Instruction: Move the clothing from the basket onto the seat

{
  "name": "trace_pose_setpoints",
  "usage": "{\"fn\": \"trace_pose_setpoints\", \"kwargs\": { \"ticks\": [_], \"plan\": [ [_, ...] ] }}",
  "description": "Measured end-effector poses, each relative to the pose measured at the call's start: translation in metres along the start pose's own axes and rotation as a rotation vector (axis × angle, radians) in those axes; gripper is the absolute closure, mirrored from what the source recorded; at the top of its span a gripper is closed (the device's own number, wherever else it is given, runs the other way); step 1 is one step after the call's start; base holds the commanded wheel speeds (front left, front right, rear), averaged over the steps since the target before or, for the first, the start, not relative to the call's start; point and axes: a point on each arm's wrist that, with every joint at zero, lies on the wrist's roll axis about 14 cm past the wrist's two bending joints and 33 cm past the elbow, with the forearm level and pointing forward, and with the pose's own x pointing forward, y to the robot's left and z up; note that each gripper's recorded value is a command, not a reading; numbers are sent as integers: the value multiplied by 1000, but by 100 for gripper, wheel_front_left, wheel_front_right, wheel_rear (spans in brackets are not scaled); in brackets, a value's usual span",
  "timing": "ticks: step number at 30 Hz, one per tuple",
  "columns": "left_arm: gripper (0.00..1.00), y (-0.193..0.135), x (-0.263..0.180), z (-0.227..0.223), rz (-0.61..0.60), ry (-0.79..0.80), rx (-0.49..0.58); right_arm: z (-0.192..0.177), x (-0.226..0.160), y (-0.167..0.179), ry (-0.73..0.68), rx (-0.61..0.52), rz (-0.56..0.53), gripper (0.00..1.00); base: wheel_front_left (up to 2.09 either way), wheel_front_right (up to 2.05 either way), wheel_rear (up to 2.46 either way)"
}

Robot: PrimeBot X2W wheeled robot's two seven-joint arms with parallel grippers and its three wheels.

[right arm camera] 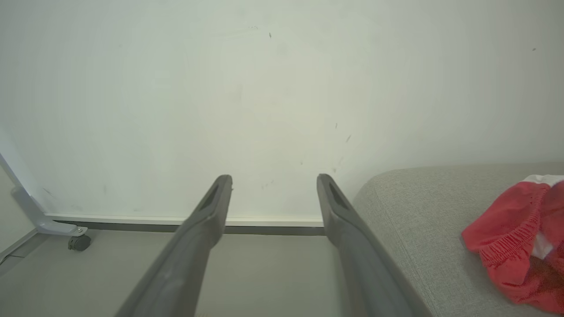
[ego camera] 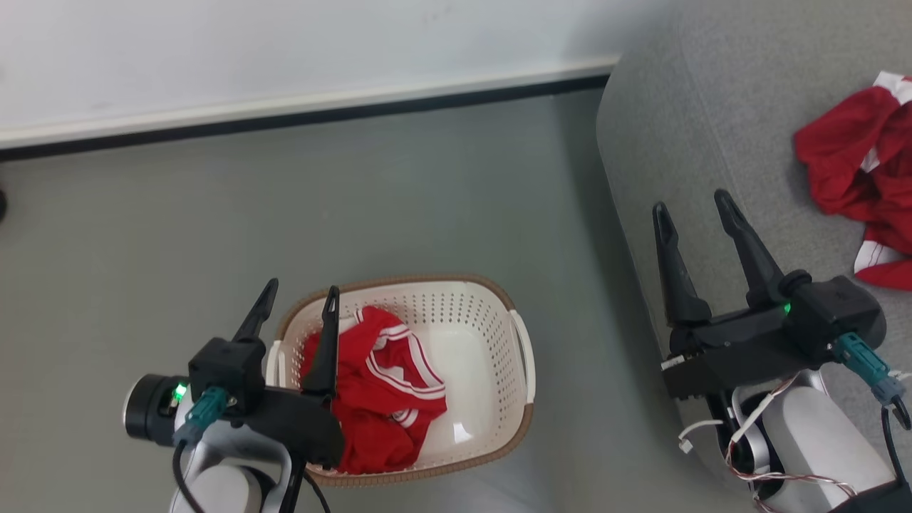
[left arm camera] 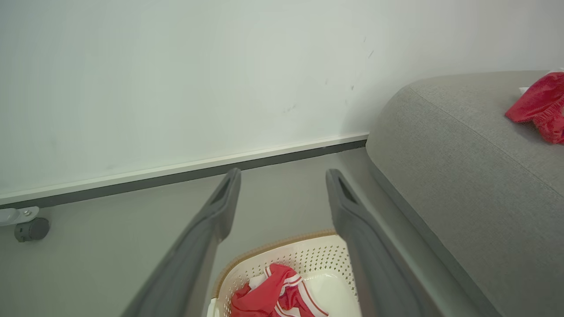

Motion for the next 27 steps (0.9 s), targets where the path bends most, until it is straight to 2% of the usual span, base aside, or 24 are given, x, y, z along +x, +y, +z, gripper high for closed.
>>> {"fn": "trace_pose_setpoints", "kwargs": {
  "ticks": [12,18,27],
  "plan": [
    [0,-14,50,-66,-98,174,35,-16,34,-2,-5,-2,-5,0,0,0,0],
    [0,-16,68,-125,-161,328,84,-35,49,-5,13,7,-14,0,0,0,0],
    [0,-26,71,-207,-266,532,163,-65,60,-10,58,11,-36,0,0,0,0]
  ]
}}
